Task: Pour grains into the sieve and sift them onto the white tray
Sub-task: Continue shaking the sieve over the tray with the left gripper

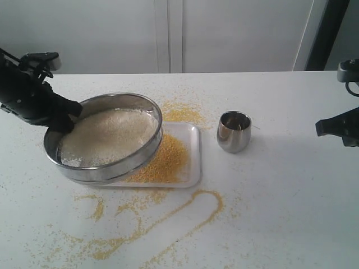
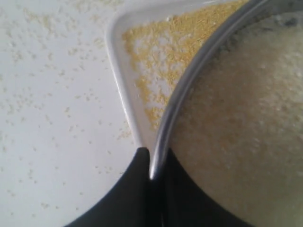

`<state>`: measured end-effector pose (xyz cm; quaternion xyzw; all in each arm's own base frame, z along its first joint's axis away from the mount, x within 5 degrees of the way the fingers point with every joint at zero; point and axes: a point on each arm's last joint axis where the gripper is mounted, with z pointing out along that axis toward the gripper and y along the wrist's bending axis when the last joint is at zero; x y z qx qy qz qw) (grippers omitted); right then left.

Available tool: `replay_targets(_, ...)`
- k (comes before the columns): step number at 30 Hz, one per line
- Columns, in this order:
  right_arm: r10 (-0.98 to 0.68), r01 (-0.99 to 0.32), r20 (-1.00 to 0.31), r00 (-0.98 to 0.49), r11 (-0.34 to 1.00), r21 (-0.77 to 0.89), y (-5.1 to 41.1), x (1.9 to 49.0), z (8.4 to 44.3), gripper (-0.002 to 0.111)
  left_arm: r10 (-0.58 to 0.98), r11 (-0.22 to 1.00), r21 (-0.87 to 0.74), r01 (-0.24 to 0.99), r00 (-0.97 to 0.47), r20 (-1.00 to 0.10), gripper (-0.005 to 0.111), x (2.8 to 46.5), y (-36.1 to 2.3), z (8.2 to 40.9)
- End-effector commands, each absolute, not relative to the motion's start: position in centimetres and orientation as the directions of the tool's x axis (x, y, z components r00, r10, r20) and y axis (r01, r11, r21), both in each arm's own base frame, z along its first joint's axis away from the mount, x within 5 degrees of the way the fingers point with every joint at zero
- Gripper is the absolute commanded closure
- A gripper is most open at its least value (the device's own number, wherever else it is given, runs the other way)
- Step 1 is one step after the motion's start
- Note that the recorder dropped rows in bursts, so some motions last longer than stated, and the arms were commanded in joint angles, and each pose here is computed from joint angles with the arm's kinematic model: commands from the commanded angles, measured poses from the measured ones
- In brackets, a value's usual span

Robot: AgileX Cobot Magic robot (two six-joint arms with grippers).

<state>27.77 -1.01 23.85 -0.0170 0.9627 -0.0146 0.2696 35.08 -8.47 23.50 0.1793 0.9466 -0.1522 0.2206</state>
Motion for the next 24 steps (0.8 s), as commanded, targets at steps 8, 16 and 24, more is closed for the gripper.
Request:
replay_targets(8, -0.036, -0.019, -0.530, -0.847, 0.999, -0.038, -1.1, 27.7, 23.9, 0.108, 0.325, 0.846, -0.203, 0.493, -0.779, -0.535, 0.107, 34.8, -9.8, 25.0)
replay_targets(16, -0.036, -0.019, -0.530, -0.847, 0.999, -0.038, -1.1, 27.7, 23.9, 0.108, 0.350, 0.885, -0.101, 0.455, -0.792, -0.501, 0.107, 34.5, -9.9, 24.9)
replay_targets(24, -0.036, -0.019, -0.529, -0.848, 0.999, -0.038, -1.1, 27.7, 23.9, 0.108, 0.200, 0.942, -0.140, 0.305, -0.845, -0.496, 0.107, 35.2, -8.1, 24.7)
